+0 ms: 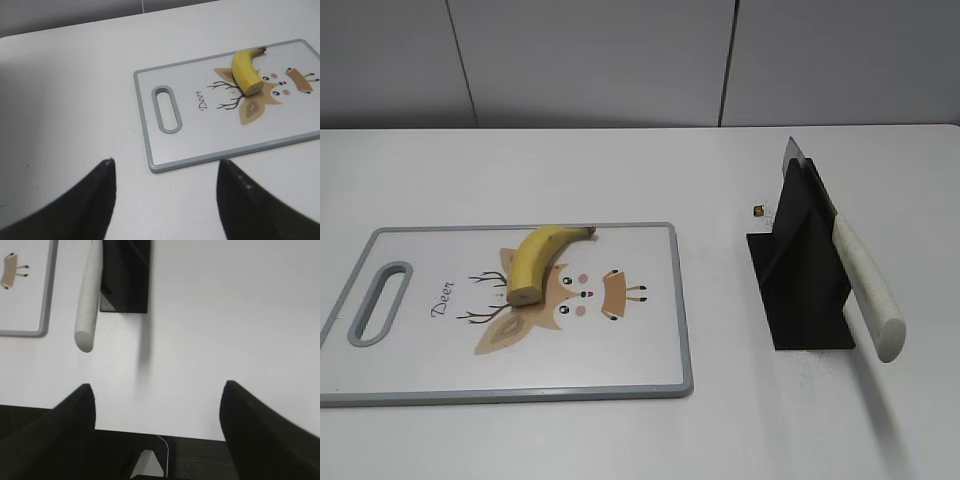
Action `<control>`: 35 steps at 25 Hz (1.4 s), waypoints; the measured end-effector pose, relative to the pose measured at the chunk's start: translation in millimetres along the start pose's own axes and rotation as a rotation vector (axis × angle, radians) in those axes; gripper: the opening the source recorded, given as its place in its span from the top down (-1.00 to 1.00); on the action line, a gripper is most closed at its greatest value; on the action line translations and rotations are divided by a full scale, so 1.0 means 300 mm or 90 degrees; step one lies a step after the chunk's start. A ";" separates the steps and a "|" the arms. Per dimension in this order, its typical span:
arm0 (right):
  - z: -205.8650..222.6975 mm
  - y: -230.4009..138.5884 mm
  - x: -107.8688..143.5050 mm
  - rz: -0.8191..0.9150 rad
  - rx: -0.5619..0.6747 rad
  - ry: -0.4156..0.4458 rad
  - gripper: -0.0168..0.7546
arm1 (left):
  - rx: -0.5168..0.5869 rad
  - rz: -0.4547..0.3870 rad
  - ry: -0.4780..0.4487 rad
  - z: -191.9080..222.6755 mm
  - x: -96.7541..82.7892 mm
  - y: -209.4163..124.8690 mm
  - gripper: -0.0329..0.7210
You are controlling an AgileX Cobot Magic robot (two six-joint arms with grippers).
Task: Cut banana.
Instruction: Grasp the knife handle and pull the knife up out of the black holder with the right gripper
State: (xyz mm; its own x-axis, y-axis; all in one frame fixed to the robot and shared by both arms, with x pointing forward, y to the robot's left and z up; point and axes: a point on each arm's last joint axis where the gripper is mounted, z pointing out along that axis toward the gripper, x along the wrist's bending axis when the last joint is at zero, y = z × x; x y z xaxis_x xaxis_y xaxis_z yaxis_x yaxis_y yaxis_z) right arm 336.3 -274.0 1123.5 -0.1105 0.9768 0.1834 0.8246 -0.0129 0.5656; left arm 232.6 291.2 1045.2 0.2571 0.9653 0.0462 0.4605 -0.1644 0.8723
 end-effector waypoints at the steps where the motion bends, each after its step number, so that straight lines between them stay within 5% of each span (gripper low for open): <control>1: 0.012 0.012 0.010 -0.008 0.014 0.010 -0.55 | 0.000 0.001 -0.001 0.000 -0.001 0.000 -0.73; 7: 0.096 0.063 0.058 -0.035 0.098 0.040 -0.55 | -0.001 0.003 -0.003 0.000 -0.001 0.000 -0.71; 24: 0.404 0.206 0.177 -0.027 0.302 0.009 -0.55 | -0.001 0.003 -0.003 0.000 -0.002 0.000 -0.65; 35: 0.576 0.223 0.194 0.041 0.317 -0.046 -0.55 | -0.001 0.004 -0.003 0.000 -0.002 0.000 -0.65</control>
State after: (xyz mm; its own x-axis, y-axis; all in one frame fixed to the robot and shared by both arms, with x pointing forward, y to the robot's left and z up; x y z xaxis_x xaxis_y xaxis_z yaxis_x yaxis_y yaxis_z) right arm 480.9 -181.1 1033.0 -0.0258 0.9899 0.1392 0.9949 0.0119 0.0998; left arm 232.5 290.7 1045.3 0.2645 0.9631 0.0495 0.4579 -0.1706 0.8725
